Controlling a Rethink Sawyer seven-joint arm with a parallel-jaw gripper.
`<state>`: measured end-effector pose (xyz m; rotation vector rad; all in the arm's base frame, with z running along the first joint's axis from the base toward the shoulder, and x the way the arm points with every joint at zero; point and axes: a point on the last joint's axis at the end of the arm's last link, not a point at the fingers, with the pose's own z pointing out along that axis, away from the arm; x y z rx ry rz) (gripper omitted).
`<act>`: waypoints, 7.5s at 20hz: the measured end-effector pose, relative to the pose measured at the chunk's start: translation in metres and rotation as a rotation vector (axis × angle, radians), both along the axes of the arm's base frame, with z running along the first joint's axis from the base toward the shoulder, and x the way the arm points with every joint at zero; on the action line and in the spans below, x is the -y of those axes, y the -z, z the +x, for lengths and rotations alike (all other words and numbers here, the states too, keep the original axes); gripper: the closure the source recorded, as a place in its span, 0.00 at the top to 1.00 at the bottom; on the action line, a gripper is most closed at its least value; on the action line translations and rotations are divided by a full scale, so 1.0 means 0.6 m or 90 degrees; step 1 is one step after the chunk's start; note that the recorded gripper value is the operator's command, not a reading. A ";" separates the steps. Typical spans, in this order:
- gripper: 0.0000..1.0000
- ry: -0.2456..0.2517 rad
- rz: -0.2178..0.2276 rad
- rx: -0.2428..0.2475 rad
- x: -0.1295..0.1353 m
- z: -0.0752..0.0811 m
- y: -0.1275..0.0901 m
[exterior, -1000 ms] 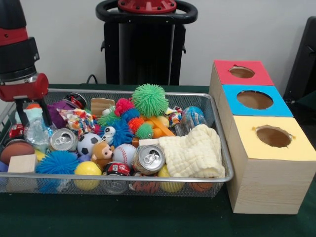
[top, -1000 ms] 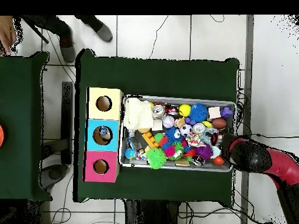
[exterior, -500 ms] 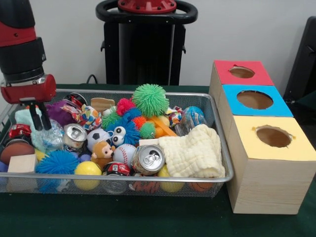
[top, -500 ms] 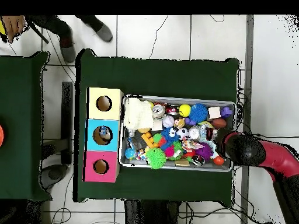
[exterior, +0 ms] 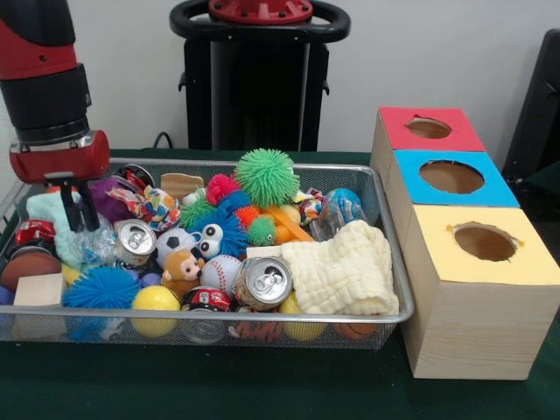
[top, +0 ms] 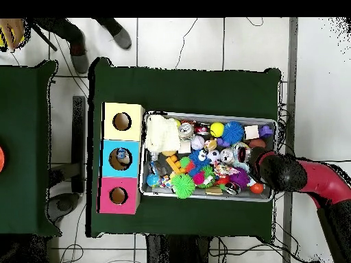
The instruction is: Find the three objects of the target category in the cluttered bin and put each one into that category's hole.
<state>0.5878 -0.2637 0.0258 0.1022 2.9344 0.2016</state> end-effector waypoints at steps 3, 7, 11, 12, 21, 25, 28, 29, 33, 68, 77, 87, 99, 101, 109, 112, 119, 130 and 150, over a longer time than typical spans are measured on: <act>0.00 -0.002 -0.004 0.002 -0.001 0.002 -0.002; 0.00 -0.009 -0.015 0.013 -0.004 -0.003 -0.019; 0.00 -0.035 -0.030 0.033 -0.033 -0.044 -0.058; 0.00 -0.040 -0.032 0.037 -0.039 -0.057 -0.066; 0.00 -0.055 -0.025 0.022 -0.079 -0.190 -0.104; 0.00 -0.033 -0.019 0.009 -0.080 -0.215 -0.127; 0.00 -0.002 -0.019 0.008 -0.069 -0.205 -0.151; 0.00 0.002 -0.019 0.007 -0.067 -0.201 -0.155; 0.00 0.020 -0.021 0.005 -0.065 -0.179 -0.176; 0.00 -0.051 -0.052 0.029 -0.332 0.134 -0.249; 0.00 -0.071 -0.086 0.033 -0.450 0.129 -0.292; 0.00 -0.119 -0.088 0.023 -0.638 0.098 -0.291; 0.00 -0.133 -0.085 0.001 -0.715 0.090 -0.250; 0.00 -0.123 -0.087 -0.002 -0.704 0.092 -0.245; 0.00 -0.092 -0.102 -0.011 -0.654 0.092 -0.232; 0.00 -0.085 -0.109 -0.006 -0.641 0.092 -0.230; 0.00 -0.070 -0.136 0.004 -0.613 0.087 -0.231; 0.00 -0.075 -0.156 0.030 -0.622 0.073 -0.238; 0.00 -0.081 -0.156 0.025 -0.641 -0.058 -0.241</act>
